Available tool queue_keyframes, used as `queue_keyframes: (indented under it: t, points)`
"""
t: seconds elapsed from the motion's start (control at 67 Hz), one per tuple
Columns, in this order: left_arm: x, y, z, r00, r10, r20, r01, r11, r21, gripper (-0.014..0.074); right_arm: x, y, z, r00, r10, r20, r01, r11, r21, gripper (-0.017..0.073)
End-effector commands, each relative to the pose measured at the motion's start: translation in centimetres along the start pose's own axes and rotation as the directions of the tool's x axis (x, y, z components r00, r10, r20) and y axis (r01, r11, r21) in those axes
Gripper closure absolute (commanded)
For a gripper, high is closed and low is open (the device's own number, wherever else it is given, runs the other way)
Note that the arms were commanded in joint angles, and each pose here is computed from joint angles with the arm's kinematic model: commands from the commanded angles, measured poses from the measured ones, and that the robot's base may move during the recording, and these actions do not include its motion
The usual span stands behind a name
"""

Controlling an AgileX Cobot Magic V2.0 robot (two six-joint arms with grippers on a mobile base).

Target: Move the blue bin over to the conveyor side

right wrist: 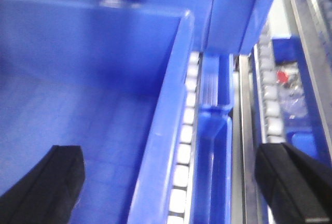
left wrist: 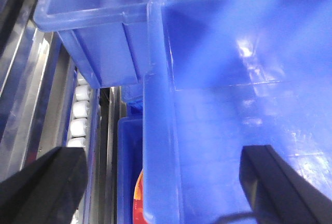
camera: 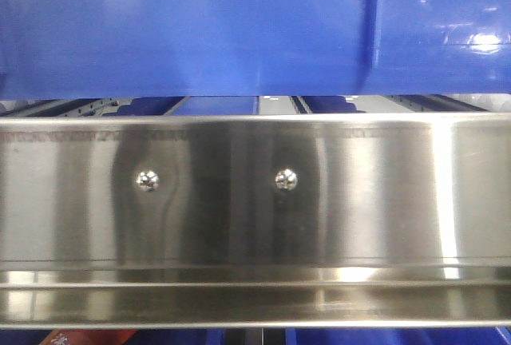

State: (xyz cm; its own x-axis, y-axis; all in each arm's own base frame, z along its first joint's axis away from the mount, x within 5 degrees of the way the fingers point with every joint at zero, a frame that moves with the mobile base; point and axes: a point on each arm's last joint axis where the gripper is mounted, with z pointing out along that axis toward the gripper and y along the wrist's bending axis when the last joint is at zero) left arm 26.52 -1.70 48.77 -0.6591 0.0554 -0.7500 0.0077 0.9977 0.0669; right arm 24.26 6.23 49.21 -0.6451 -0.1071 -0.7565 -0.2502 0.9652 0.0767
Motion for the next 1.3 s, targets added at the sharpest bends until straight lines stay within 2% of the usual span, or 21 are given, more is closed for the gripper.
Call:
queue_keyframes:
  t: [0.0,0.06,0.104,0.194,0.283,0.358,0.418,0.597,0.999,1.283]
  points:
    - [-0.1,0.6,0.6,1.0,-0.028,-0.007,0.028,0.999,0.022,0.0096,-0.3,0.0,1.2,1.0,0.015,-0.013,-0.015,1.0,0.008,0.0009]
    - [-0.1,1.1,1.1,0.998,-0.065,-0.022,0.066,0.996,0.052,0.0096,-0.4,-0.1,1.9,0.999,0.029,-0.027,-0.029,1.0,0.01,0.0009]
    - [0.0,1.7,1.5,0.996,-0.083,-0.034,0.084,0.996,0.042,0.0096,-0.4,-0.1,2.1,0.999,0.031,-0.032,-0.031,0.999,0.01,0.0009]
    - [0.0,1.9,2.1,0.996,-0.071,-0.046,0.072,0.997,0.018,0.0096,-0.4,-0.1,2.5,0.999,0.033,-0.041,-0.032,0.999,0.011,0.0009]
    - [-0.1,1.6,2.8,0.996,-0.063,-0.061,0.065,0.998,0.027,0.0096,-0.1,-0.1,2.9,0.998,0.034,-0.059,-0.033,0.999,0.012,0.0009]
    - [-0.1,1.0,3.4,0.997,-0.03,-0.075,0.033,0.999,0.043,0.0096,0.4,-0.2,3.6,0.996,0.036,-0.087,-0.035,0.999,0.014,0.0009]
    - [-0.1,0.6,4.1,0.996,-0.021,-0.09,0.026,0.998,0.051,0.0096,0.6,-0.3,4.0,0.994,0.037,-0.105,-0.036,0.999,0.016,0.0009]
    - [-0.1,0.6,6.0,0.991,-0.008,-0.132,0.013,0.999,0.033,0.0096,0.8,-0.3,5.2,0.99,0.039,-0.137,-0.037,0.999,0.016,0.0009]
    - [0.3,0.3,10.0,0.976,-0.004,-0.218,0.012,0.999,0.039,0.0096,0.9,-0.5,8.5,0.977,0.045,-0.211,-0.042,0.999,0.02,0.0009]
    - [0.3,0.3,10.4,0.974,-0.003,-0.228,0.012,0.999,0.039,0.0096,1.1,-0.4,9.9,0.969,0.054,-0.242,-0.054,0.999,0.006,0.0009]
